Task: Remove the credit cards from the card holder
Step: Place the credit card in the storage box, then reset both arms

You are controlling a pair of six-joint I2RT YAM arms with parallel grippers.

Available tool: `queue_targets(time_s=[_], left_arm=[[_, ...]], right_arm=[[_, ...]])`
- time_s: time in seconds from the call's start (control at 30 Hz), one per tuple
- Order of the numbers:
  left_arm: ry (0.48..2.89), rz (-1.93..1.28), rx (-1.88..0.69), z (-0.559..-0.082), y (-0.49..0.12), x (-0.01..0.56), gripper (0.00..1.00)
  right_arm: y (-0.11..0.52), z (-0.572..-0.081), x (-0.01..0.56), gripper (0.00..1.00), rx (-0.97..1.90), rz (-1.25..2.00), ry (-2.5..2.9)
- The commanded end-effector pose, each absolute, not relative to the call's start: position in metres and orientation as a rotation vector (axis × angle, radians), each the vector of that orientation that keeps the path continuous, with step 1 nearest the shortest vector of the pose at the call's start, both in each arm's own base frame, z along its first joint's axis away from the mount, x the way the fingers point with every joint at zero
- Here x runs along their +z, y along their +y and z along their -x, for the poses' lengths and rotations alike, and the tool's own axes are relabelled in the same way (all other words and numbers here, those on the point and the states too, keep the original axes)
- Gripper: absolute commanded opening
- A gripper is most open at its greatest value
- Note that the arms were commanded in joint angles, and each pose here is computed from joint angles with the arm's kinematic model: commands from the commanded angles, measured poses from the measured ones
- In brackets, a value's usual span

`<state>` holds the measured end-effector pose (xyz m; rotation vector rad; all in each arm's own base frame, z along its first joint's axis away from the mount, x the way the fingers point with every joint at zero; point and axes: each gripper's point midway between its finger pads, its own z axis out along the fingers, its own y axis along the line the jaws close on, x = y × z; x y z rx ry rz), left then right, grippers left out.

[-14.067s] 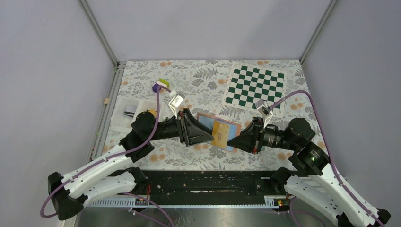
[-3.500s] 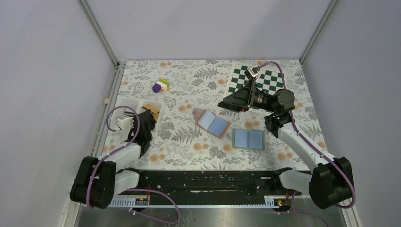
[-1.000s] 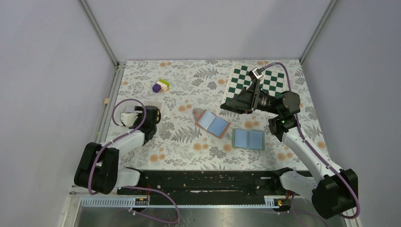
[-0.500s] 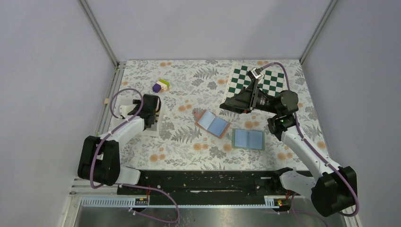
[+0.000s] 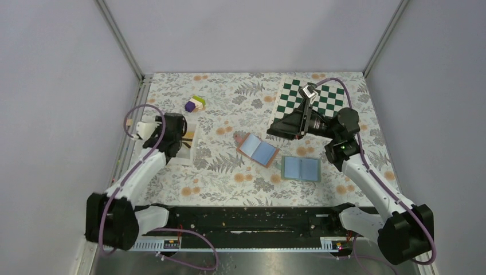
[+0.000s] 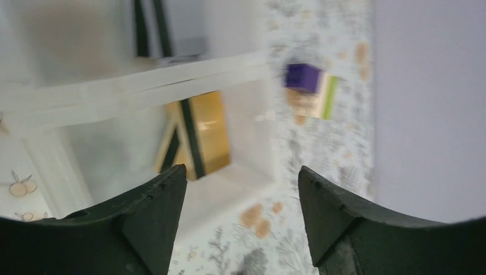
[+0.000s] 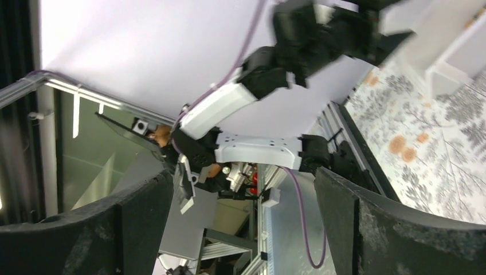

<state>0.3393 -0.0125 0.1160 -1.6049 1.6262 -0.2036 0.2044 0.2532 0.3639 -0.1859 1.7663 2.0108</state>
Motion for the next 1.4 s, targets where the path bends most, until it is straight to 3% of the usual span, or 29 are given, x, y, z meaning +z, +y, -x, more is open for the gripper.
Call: queue_targets(time_s=[0.0, 0.17, 0.27, 0.43, 0.6, 0.83, 1.37], left_arm=[[1.608, 1.197, -0.310, -0.346, -0.012, 0.221, 0.74], [1.665, 0.791, -0.449, -0.322, -0.041, 0.304, 0.83], [1.676, 0.517, -0.583, -0.301, -0.071, 0.343, 0.98], [1.654, 0.098, -0.824, -0.254, -0.123, 0.383, 0.99], [1.637, -0.216, -0.960, -0.207, -0.154, 0.378, 0.99], [1.626, -0.359, -1.021, -0.173, -0.162, 0.357, 0.99], [1.587, -0.358, -1.034, -0.164, -0.161, 0.368, 0.99]], right_arm=[[0.246, -0.201, 0.342, 0.99, 1.817, 0.208, 1.873], [0.211, -0.202, 0.307, 0.99, 1.329, 0.156, 2.054], [0.181, -0.202, 0.305, 0.99, 1.064, 0.120, 2.079], [0.139, -0.194, 0.323, 0.99, 0.825, 0.012, 2.008], [0.107, -0.175, 0.348, 0.99, 0.709, -0.074, 1.896], [0.095, -0.153, 0.349, 0.99, 0.708, -0.121, 1.877], [0.091, -0.145, 0.347, 0.99, 0.720, -0.155, 1.858]])
